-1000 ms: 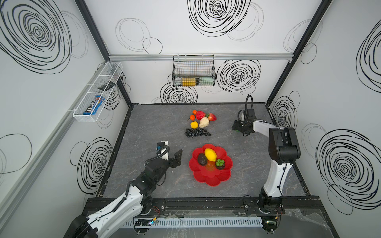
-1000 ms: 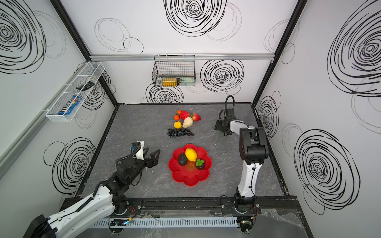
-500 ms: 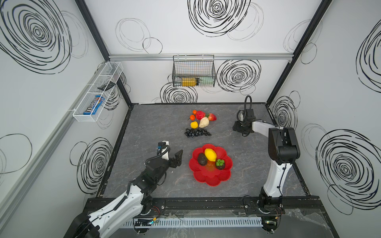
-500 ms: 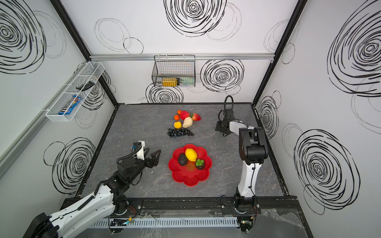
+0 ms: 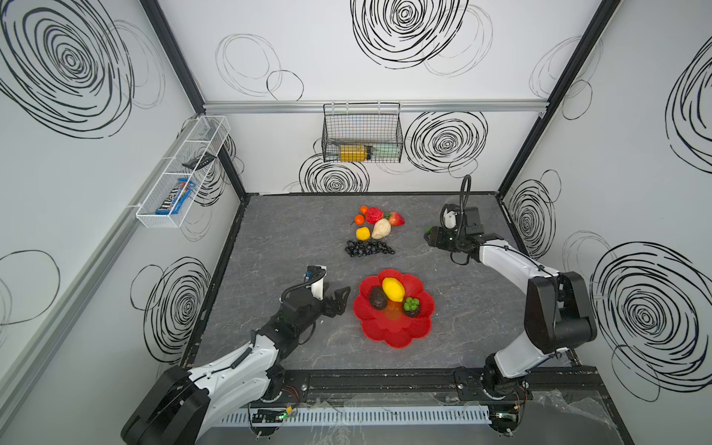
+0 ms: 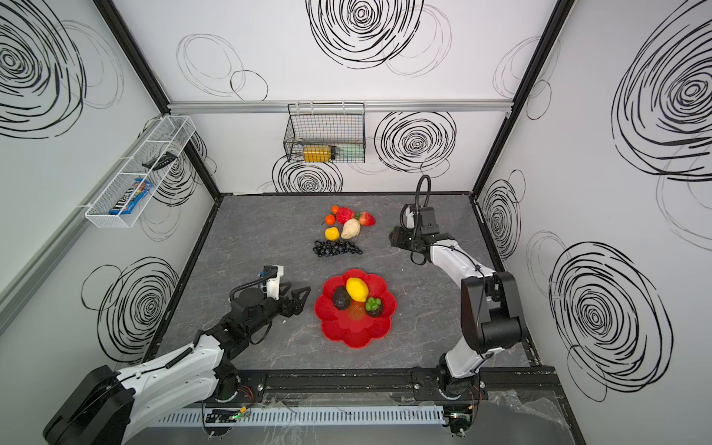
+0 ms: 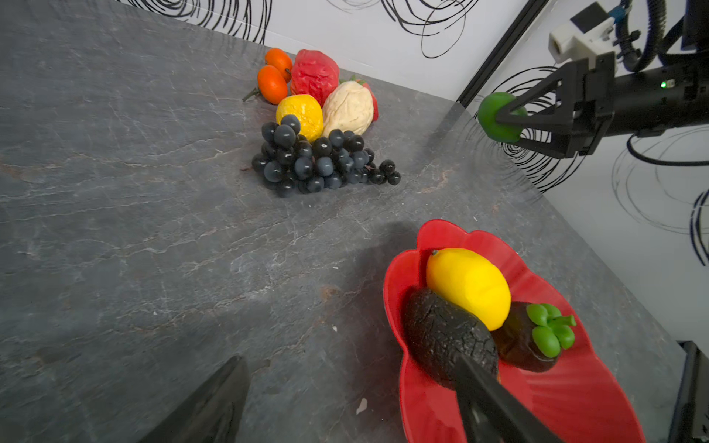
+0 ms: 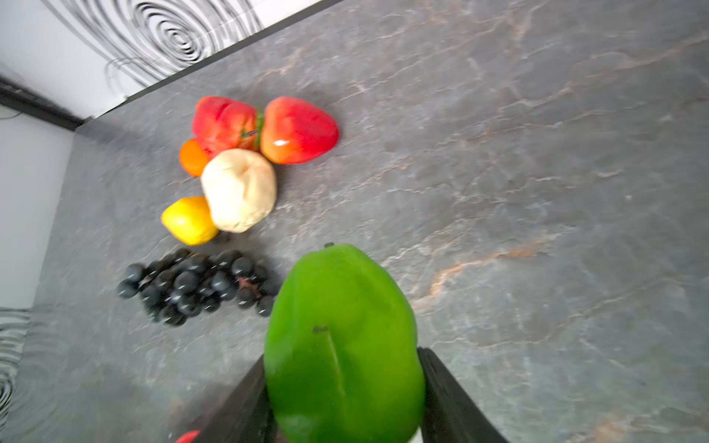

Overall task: Arrange fruit in a fruit bowl
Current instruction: Pick up the fruit from the top-right of the table, then place the fruit in the fruit bowl.

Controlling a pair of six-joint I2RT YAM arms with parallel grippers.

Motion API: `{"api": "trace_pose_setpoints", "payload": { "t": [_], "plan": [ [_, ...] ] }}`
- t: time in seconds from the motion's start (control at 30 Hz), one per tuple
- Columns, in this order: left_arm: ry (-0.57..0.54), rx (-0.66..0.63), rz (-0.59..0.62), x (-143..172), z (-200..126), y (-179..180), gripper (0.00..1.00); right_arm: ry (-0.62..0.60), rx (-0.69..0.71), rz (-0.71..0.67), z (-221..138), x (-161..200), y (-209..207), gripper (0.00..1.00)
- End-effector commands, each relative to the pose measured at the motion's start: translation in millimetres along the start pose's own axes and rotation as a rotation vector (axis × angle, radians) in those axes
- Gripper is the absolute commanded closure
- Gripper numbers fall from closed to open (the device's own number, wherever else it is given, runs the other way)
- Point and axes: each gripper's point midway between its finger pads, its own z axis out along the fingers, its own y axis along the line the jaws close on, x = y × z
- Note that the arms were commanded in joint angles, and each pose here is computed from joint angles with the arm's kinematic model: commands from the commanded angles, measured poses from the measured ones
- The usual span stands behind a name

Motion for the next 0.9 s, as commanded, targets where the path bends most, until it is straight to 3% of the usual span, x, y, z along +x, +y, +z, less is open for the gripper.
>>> {"api": "trace_pose_setpoints", "payload": {
  "t": [0.0, 0.3, 0.63, 0.87],
  "plan": [
    [-0.087, 0.148, -0.037, -35, 2, -32, 0.12, 0.026, -0.103, -0.063, -7, 23, 39, 0.43],
    [-0.037, 0.321, -0.259, -53, 8, -69, 0.12, 0.007, -0.304, -0.228, -36, 73, 126, 0.42],
    [-0.006, 0.452, -0.342, -71, 10, -104, 0.11, -0.048, -0.424, -0.364, -51, 121, 171, 0.43],
    [0.064, 0.482, -0.382, -64, 18, -122, 0.13, -0.151, -0.448, -0.464, -70, 135, 191, 0.43]
  ]
}}
